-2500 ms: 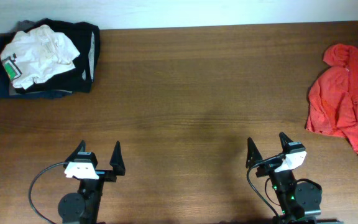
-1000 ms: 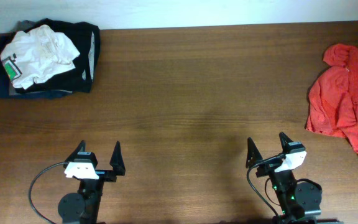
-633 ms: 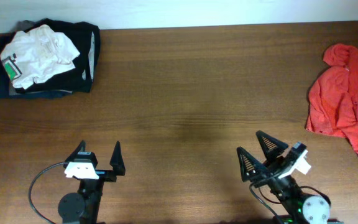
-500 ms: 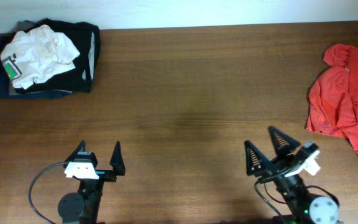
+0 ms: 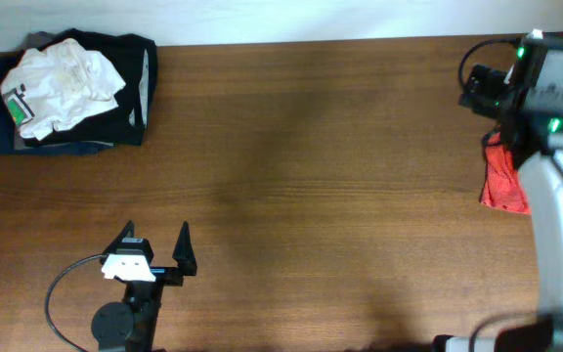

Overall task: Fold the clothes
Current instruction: 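Reach the right gripper to the orange t-shirt and grasp it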

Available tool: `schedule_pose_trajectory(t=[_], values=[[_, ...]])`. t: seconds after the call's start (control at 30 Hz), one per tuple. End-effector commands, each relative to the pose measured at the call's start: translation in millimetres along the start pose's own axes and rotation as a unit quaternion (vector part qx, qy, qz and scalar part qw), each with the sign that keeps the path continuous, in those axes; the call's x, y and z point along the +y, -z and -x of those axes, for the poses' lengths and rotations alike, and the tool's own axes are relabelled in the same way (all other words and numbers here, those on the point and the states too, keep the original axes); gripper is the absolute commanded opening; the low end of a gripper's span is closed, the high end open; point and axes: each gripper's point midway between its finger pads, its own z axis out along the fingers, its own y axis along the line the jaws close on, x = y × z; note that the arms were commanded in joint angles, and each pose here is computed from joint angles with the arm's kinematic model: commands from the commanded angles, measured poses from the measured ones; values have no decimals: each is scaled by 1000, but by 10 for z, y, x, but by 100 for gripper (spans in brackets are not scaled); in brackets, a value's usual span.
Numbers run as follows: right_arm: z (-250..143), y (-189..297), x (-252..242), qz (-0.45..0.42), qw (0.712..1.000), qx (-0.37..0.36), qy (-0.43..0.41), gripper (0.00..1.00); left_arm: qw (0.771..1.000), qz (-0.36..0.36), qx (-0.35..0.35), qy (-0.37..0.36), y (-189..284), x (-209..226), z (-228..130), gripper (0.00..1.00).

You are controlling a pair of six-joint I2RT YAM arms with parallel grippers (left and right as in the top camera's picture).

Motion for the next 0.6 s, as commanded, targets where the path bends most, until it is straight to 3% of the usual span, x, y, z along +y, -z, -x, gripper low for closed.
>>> schedule_pose_trajectory(t=[0.0,0.13,0.17,0.2,0.27,0.33,0.43,0.5,0.57], values=[[1,-329,-421,-54,998,40,-3,99,1000,3,-1,4,1,19,-11,99],[-795,-968,-1184,-90,976,191,-56,99,1000,3,-1,4,1,18,-12,99],[-1027,-1111,-1259,-55,970,230,-61,100,1000,3,-1,4,1,19,-11,99],[-1199,-1210,-1266,-15,964,257,-63,92,1000,3,-1,4,1,19,-11,99],[-1426,-1316,-1351,-1,954,289,-86,84,1000,3,-1,4,1,19,-11,99],[-1730,-1444,-1412,7,938,332,-99,84,1000,3,-1,4,1,19,-10,99],[-1889,-1516,-1231,64,929,354,-85,78,1000,3,-1,4,1,19,-11,99],[-1979,-1503,-1218,68,923,370,-80,68,1000,3,-1,4,1,19,-11,99],[-2097,-1472,-1233,62,916,389,-77,68,1000,3,-1,4,1,19,-11,99]])
